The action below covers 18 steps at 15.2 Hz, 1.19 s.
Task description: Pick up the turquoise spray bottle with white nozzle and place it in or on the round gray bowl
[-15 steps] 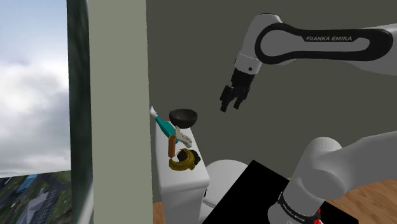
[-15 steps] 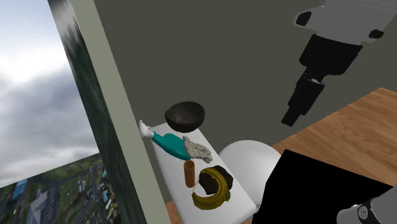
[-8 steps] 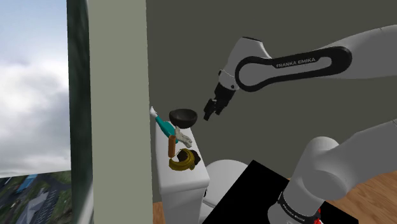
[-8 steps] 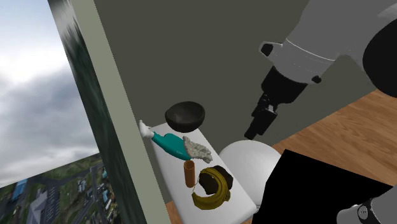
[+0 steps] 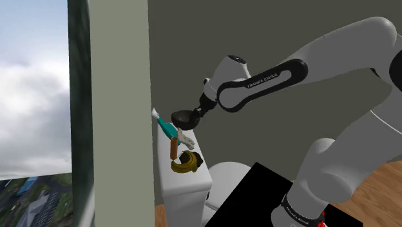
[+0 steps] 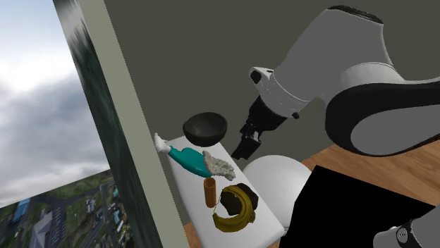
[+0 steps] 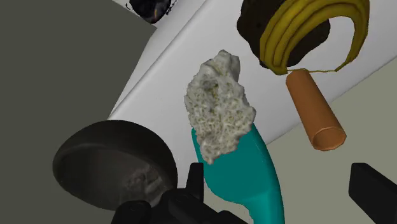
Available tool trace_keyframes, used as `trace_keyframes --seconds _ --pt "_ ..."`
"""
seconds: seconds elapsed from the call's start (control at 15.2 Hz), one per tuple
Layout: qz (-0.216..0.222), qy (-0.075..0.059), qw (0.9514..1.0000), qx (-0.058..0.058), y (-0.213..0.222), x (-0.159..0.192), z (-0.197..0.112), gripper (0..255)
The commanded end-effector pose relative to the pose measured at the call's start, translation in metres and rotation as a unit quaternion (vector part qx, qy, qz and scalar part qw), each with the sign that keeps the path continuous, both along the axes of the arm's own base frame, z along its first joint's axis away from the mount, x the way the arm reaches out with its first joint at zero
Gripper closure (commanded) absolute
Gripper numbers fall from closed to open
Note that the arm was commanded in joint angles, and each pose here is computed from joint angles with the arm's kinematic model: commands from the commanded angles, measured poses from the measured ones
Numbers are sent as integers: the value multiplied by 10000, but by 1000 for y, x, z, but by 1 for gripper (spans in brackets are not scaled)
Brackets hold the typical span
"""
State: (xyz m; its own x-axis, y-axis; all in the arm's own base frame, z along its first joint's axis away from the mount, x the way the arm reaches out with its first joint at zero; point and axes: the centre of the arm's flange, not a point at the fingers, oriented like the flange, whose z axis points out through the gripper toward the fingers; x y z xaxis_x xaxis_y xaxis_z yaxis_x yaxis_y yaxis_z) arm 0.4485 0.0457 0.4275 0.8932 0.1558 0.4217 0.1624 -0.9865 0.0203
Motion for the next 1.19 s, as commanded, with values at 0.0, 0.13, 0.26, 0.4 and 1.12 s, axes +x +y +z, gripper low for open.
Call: trace_keyframes --seconds 0.0,0.13,0.26,0.4,1.12 --pt "179 -249 9995 -81 10 16 -13 0" --pt "348 -473 9981 -166 17 33 -25 0" --pt "516 -696 9959 -251 24 52 -37 0" --pt "684 -919 9928 -336 32 70 -48 0" --pt "1139 -1520 9802 -564 58 138 -94 0"
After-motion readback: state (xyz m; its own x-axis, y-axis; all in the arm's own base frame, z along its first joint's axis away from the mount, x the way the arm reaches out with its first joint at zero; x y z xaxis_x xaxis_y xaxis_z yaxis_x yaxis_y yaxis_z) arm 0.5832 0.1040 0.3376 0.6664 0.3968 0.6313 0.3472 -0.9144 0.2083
